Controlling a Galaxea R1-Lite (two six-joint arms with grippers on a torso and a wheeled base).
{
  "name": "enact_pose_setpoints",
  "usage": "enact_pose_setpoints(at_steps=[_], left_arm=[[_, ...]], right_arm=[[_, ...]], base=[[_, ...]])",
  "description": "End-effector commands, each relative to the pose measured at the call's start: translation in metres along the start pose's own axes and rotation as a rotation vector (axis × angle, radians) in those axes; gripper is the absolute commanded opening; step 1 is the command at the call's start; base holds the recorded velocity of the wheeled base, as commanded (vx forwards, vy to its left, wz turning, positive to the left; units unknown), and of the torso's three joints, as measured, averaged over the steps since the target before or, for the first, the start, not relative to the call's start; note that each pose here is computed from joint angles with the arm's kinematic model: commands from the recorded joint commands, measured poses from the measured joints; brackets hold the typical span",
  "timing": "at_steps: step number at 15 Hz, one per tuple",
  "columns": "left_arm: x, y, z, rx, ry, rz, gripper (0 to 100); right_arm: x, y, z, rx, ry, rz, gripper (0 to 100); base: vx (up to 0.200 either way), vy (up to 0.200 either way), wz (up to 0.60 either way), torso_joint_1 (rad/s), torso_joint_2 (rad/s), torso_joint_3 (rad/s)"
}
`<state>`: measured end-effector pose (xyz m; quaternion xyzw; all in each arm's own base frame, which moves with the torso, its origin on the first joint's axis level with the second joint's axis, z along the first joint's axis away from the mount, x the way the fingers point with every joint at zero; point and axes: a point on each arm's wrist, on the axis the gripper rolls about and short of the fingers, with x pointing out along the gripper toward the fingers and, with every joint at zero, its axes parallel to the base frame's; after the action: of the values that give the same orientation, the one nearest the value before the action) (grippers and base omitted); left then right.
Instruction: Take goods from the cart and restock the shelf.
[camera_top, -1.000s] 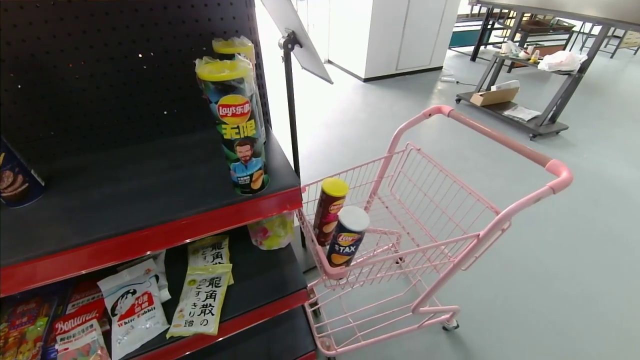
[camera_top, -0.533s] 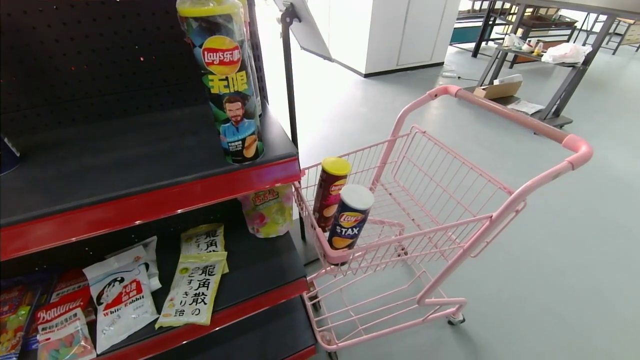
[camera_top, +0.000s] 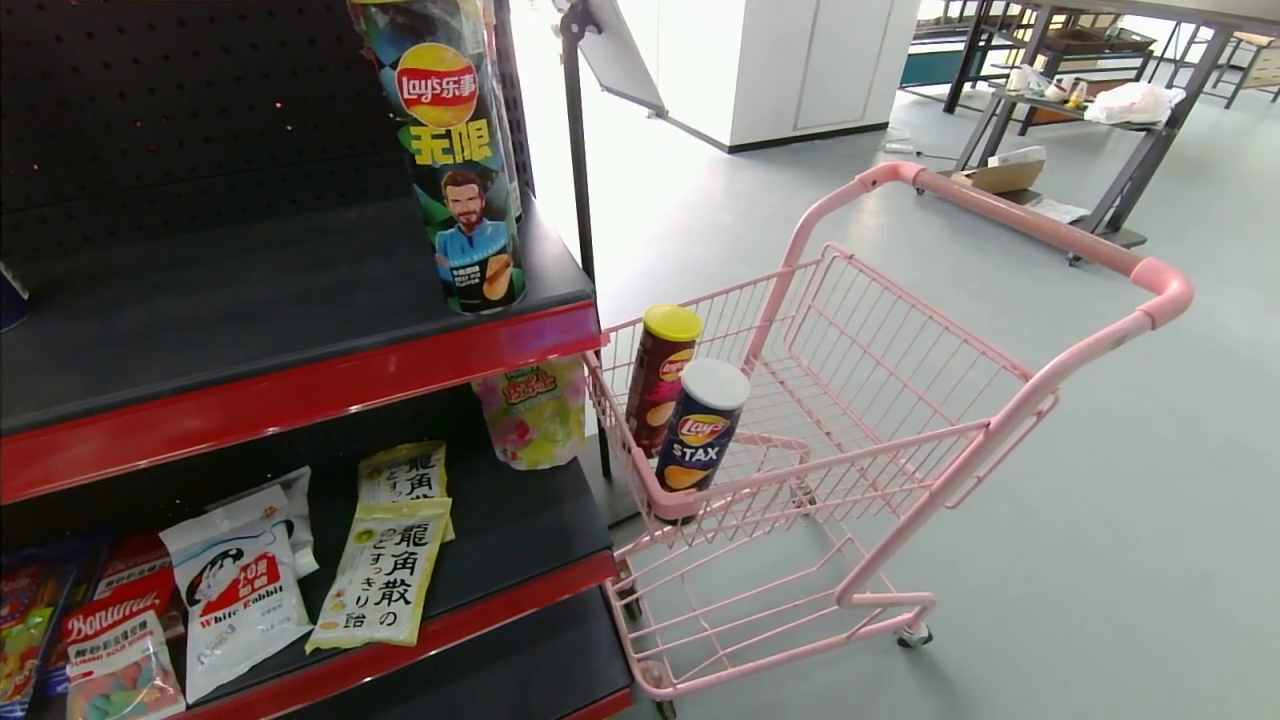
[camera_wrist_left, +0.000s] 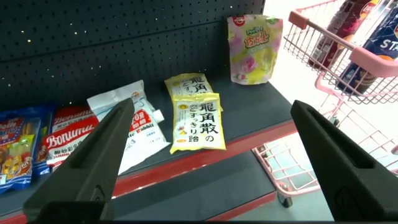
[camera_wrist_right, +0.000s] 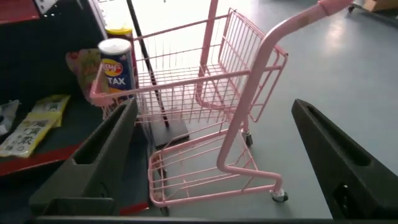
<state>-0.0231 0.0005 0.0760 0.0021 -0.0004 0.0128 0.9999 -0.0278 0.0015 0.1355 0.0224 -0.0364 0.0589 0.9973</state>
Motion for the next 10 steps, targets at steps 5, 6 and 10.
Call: enact_pose_setpoints(at_steps=[5,6,10], left_arm=[[0.0,0.0,0.0,0.0,0.001,0.001,100],[0.0,0.0,0.0,-0.001,0.001,0.001,100],[0.0,0.0,0.0,0.0,0.001,0.002,100]], right_arm=[[0.229,0.03,0.035,0.096,0.42,0.374,100],[0.254,0.033,0.019,0.095,0.425,0.374,100],[0.302,0.057,-0.013,0.088,0.505,0.438,100]], base=[[0.0,0.0,0.0,0.0,0.0,0.0],[0.0,0.0,0.0,0.0,0.0,0.0],[0.0,0.0,0.0,0.0,0.0,0.0]])
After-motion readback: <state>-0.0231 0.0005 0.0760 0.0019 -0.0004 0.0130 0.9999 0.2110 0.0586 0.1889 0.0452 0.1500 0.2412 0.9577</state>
